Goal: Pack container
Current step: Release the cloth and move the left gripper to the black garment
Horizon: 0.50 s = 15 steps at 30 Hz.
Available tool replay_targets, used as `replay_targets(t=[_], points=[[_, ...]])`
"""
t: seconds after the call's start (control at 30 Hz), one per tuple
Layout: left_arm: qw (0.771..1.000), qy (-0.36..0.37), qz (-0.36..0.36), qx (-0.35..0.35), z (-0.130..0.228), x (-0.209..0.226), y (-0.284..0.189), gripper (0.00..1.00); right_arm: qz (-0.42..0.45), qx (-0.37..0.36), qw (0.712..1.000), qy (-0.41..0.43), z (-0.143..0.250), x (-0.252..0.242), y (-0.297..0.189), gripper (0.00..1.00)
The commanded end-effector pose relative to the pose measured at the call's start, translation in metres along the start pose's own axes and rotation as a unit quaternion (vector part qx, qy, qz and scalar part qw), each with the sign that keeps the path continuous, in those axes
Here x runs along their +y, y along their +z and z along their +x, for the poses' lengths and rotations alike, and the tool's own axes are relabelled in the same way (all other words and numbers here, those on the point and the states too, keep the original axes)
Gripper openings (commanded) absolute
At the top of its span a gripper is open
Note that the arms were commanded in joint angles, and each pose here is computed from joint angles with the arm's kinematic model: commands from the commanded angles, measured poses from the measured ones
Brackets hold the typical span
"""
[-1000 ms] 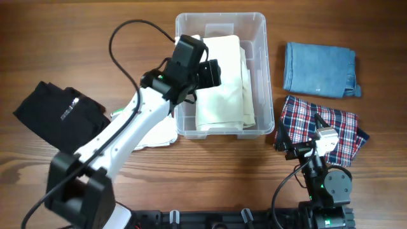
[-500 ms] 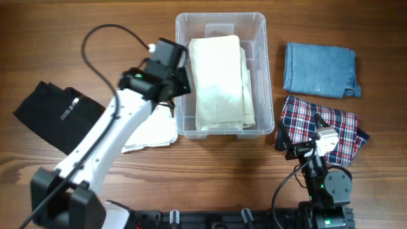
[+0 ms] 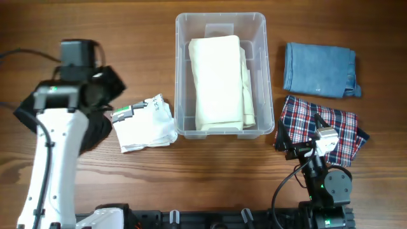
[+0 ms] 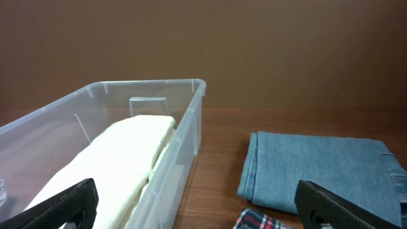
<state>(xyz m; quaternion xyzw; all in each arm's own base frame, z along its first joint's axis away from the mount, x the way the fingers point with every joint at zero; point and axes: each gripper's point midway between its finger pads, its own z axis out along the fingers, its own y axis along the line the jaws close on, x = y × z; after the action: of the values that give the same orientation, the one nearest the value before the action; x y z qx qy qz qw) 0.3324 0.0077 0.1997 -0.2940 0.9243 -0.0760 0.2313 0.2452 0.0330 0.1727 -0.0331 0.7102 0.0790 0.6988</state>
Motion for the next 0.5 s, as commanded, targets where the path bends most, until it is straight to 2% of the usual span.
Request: replay_targets(t=[0.0,0.17,0.27,0.33,0.43,0.47], points=[[0.998,-0.051,-0.034,-0.012,-0.017,0.040,-0.007,0.22,-0.002,-0.005,1.000,-0.006,-0.002,0.001,0.000,1.00],[0.988,-0.125,-0.090,-0.015,-0.027,0.100,-0.015,0.22,-0.002,-0.006,1.000,-0.005,-0.002,0.001,0.000,1.00],[0.978,-0.172,-0.117,-0.020,-0.030,0.134,-0.018,0.27,-0.003,-0.006,1.000,-0.006,-0.002,0.001,0.000,1.00],[0.969,-0.208,-0.132,-0.021,-0.029,0.158,-0.019,0.45,-0.002,-0.006,1.000,-0.006,-0.002,0.001,0.000,1.00],[0.961,-0.236,-0.146,-0.018,-0.025,0.179,-0.015,0.54,-0.002,-0.005,1.000,-0.005,-0.002,0.001,0.000,1.00],[0.957,-0.246,-0.154,-0.018,-0.024,0.188,-0.010,0.61,-0.002,-0.006,1.000,-0.006,-0.002,0.001,0.000,1.00]])
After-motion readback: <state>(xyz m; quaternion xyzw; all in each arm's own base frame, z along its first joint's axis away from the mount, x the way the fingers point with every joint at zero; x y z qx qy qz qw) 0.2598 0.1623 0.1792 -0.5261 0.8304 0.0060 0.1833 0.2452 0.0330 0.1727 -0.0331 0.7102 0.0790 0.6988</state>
